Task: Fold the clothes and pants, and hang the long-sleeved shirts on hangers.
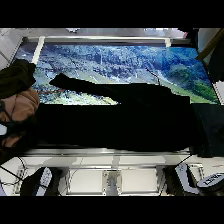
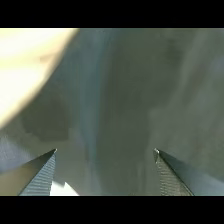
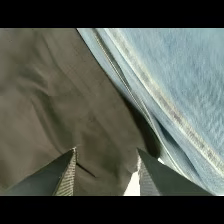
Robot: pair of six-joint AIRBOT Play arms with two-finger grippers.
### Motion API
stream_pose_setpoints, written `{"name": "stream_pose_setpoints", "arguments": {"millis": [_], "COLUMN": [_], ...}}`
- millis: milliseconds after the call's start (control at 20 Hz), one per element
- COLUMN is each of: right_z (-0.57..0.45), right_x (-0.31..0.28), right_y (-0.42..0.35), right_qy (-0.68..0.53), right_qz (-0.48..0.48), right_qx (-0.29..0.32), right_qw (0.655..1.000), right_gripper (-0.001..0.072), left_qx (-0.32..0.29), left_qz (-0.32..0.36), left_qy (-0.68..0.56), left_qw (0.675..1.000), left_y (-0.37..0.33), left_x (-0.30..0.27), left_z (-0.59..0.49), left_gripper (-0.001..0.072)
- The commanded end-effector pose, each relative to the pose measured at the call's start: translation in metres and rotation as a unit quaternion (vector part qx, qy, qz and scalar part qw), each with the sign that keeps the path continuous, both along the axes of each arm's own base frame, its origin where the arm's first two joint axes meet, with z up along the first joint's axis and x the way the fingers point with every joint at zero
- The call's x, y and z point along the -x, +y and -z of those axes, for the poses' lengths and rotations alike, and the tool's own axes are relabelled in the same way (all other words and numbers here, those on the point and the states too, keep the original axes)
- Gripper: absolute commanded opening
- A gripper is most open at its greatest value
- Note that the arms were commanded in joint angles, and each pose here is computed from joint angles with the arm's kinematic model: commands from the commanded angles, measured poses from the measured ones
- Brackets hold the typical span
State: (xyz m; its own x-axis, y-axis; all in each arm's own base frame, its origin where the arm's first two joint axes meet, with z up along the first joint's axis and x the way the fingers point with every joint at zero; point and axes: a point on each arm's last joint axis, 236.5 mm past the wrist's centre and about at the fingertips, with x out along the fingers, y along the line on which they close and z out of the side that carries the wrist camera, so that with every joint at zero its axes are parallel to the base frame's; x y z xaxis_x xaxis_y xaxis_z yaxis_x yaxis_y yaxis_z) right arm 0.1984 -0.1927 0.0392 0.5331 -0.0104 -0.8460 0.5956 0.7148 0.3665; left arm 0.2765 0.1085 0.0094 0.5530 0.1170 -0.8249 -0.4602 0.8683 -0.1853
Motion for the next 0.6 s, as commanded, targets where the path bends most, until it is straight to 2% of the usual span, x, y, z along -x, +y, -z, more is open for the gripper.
{"name": "stream_pose_setpoints", "arguments": {"millis": [0, 100, 250, 350, 500, 550], "right_z": [-0.091, -0.118, -0.104, -0.094, -0.067, -0.054], "right_x": [-0.058, -0.092, -0.132, -0.161, -0.190, -0.195], "right_y": [0.003, 0.022, 0.074, 0.117, 0.172, 0.188], "right_qy": [-0.154, -0.205, -0.189, -0.189, -0.170, -0.156], "right_qz": [0.005, -0.030, -0.124, -0.184, -0.253, -0.273], "right_qx": [-0.007, 0.000, 0.003, -0.011, -0.035, -0.042], "right_qw": [0.988, 0.978, 0.974, 0.964, 0.952, 0.948], "right_gripper": [0.0406, 0.0387, 0.0387, 0.0387, 0.0387, 0.0387], "left_qx": [-0.048, -0.057, 0.012, 0.043, 0.026, 0.020], "left_qz": [-0.017, 0.029, 0.136, 0.205, 0.276, 0.266], "left_qy": [-0.178, -0.185, -0.052, 0.025, 0.062, 0.063], "left_qw": [0.983, 0.981, 0.989, 0.977, 0.959, 0.962], "left_y": [0.022, 0.013, -0.042, -0.089, -0.148, -0.160], "left_x": [-0.067, -0.110, -0.180, -0.220, -0.276, -0.291], "left_z": [-0.117, -0.146, -0.095, -0.053, -0.011, -0.002], "left_gripper": [0.0720, 0.0720, 0.0720, 0.0720, 0.0720, 0.0720]}}
